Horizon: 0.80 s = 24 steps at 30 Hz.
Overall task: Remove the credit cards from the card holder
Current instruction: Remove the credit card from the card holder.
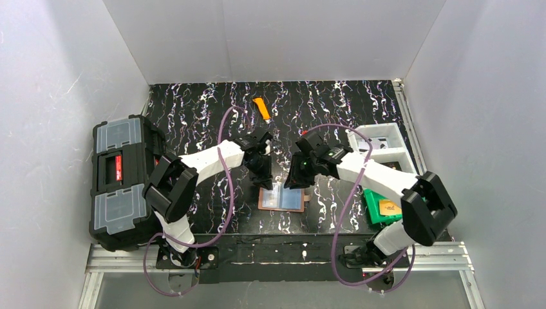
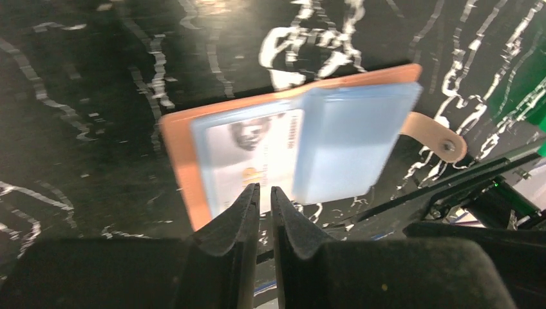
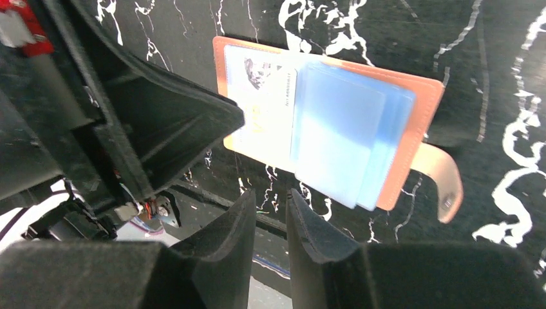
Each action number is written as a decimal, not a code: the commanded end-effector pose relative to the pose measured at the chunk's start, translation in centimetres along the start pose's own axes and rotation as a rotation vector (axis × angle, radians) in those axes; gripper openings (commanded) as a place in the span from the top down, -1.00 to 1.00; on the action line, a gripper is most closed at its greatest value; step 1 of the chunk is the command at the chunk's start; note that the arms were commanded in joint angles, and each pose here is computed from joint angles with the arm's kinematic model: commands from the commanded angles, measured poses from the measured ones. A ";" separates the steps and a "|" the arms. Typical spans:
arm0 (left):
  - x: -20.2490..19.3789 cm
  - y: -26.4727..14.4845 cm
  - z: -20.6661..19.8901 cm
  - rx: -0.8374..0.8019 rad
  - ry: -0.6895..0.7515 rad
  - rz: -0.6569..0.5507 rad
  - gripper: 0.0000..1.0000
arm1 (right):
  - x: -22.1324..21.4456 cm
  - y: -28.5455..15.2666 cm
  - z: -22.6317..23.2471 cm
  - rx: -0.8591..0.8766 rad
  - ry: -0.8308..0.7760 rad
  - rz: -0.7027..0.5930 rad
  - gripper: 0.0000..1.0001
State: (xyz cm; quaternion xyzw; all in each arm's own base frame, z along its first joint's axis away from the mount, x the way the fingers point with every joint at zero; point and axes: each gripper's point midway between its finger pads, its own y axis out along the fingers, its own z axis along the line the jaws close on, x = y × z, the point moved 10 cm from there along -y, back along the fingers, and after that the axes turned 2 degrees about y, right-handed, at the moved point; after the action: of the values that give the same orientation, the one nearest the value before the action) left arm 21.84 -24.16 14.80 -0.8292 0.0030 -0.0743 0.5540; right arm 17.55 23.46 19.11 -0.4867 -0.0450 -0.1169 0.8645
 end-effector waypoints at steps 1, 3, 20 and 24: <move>-0.3 -1.9 2.0 0.027 -0.029 -0.007 0.76 | 0.7 1.3 2.1 0.103 -0.037 0.054 0.37; -0.3 -1.7 2.2 0.027 -0.025 0.005 0.76 | 0.7 2.3 2.3 0.118 -0.034 0.071 0.37; -0.8 1.7 3.6 0.079 -0.049 0.097 0.86 | -0.3 7.9 -0.4 0.049 0.029 0.155 0.38; -0.9 2.4 3.9 0.109 -0.063 0.130 0.95 | -0.7 8.3 -1.5 0.021 0.049 0.144 0.32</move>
State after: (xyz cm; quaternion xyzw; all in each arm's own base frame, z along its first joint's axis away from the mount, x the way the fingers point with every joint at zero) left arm 22.04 -21.67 12.04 -0.8106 0.0184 -0.0308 0.5845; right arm 19.07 26.68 12.21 -0.4754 0.0051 -0.0559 0.8780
